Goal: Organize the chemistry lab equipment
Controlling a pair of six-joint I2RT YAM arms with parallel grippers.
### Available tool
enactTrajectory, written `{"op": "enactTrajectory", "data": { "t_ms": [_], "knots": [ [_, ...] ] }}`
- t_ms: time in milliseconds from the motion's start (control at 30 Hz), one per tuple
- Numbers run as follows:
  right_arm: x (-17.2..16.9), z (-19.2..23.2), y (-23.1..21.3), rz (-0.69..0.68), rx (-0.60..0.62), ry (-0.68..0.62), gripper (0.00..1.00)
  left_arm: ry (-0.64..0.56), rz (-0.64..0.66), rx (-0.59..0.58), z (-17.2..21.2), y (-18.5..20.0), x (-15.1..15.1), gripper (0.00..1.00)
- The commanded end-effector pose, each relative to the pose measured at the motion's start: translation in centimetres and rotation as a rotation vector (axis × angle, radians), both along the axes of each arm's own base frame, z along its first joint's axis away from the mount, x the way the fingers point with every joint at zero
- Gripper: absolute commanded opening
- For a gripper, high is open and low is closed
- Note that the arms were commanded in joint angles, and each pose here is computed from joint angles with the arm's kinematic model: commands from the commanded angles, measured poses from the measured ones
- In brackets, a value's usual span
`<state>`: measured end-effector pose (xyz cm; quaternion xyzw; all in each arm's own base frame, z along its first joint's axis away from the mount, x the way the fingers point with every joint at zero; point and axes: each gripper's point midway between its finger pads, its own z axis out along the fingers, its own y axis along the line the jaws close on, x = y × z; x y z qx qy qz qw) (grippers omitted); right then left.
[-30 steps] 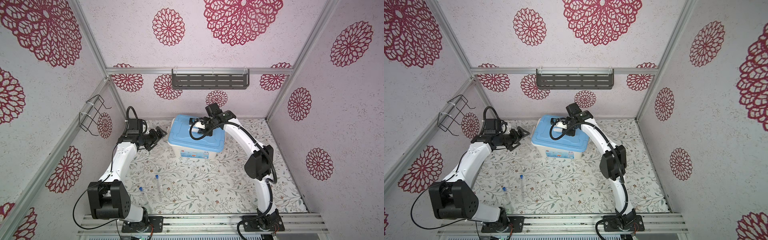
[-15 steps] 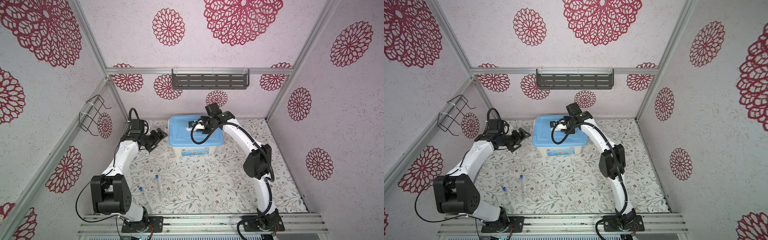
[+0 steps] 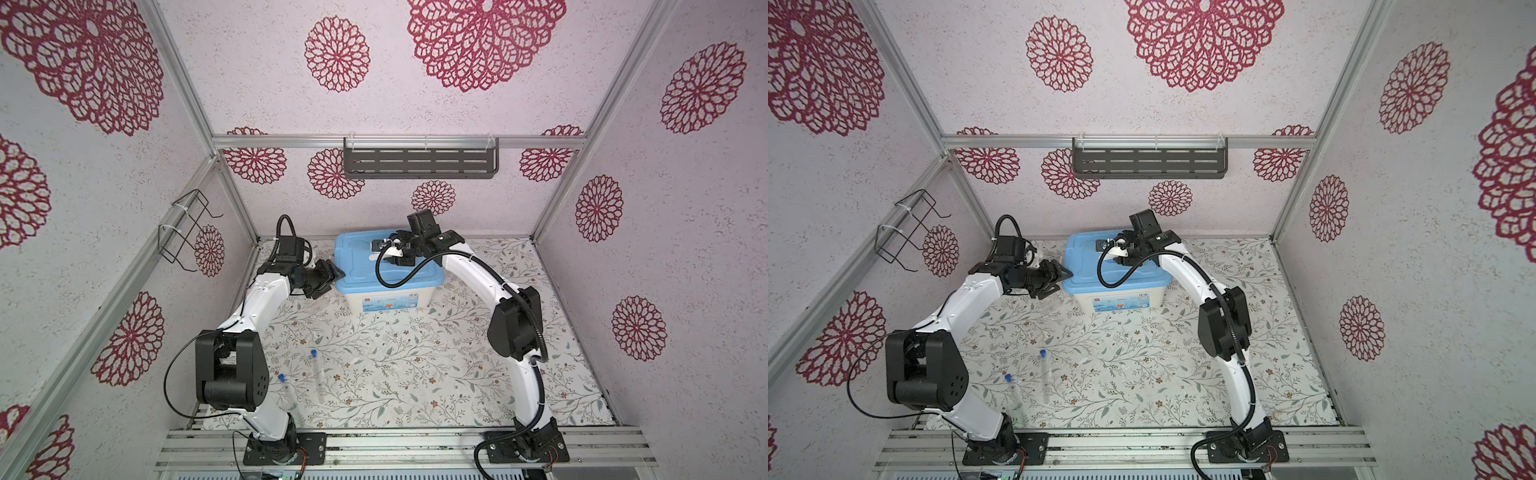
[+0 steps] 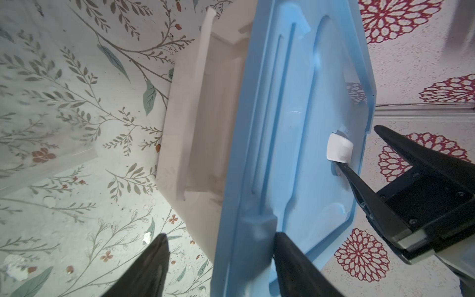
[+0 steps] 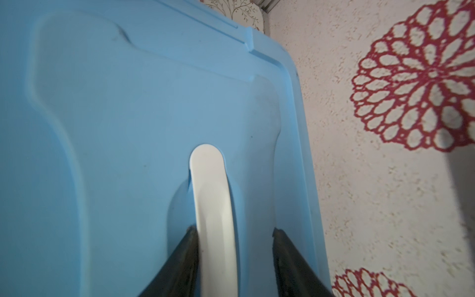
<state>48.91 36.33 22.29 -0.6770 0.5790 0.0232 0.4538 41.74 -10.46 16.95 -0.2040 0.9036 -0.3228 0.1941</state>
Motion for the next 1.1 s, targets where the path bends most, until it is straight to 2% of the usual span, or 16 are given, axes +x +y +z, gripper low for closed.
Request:
{"op": "enactTrajectory", "data": {
  "t_ms": [0, 67, 167, 267, 500, 567, 600, 700, 900, 1067],
  "knots": [
    [2.0, 7.0, -1.7, -0.254, 0.24, -0.034, 0.56, 0.014, 0.021, 0.047, -0.2, 0.9, 0.2, 0.73],
    [2.8, 9.3, -3.5, -0.41, 0.375, 0.0, 0.6, 0.016, 0.029, 0.041, -0.3, 1.1, 0.3, 0.79],
    [3.4, 11.9, -7.1, -0.618, 0.585, 0.097, 0.68, -0.007, 0.032, 0.004, 0.4, 1.0, 0.7, 0.84],
    [3.6, 13.0, -11.8, -0.871, 0.846, 0.259, 0.82, -0.041, 0.037, -0.034, 1.3, 0.8, 1.3, 0.87],
    [1.7, 9.4, -18.3, -0.937, 1.156, 0.659, 0.83, -0.135, 0.084, -0.109, 2.8, 1.3, 3.8, 0.94],
    [1.6, 7.7, -18.9, -0.931, 1.175, 0.792, 0.9, -0.153, 0.077, -0.11, 2.8, 1.3, 4.5, 0.96],
    [1.5, 6.8, -18.9, -0.928, 1.176, 0.866, 0.99, -0.162, 0.072, -0.109, 2.7, 1.2, 4.9, 0.97],
    [1.1, 4.8, -18.4, -0.919, 1.164, 1.001, 0.99, -0.158, 0.062, -0.106, 2.2, 1.2, 5.6, 0.98],
    [1.0, 1.2, -18.8, -0.992, 1.144, 1.094, 0.99, -0.16, 0.062, -0.106, 0.5, 0.8, 6.7, 0.94],
    [1.4, -0.9, -17.2, -0.901, 1.187, 1.23, 0.97, -0.199, -0.01, -0.109, 0.5, -1.2, 7.1, 0.91]
  ]
}}
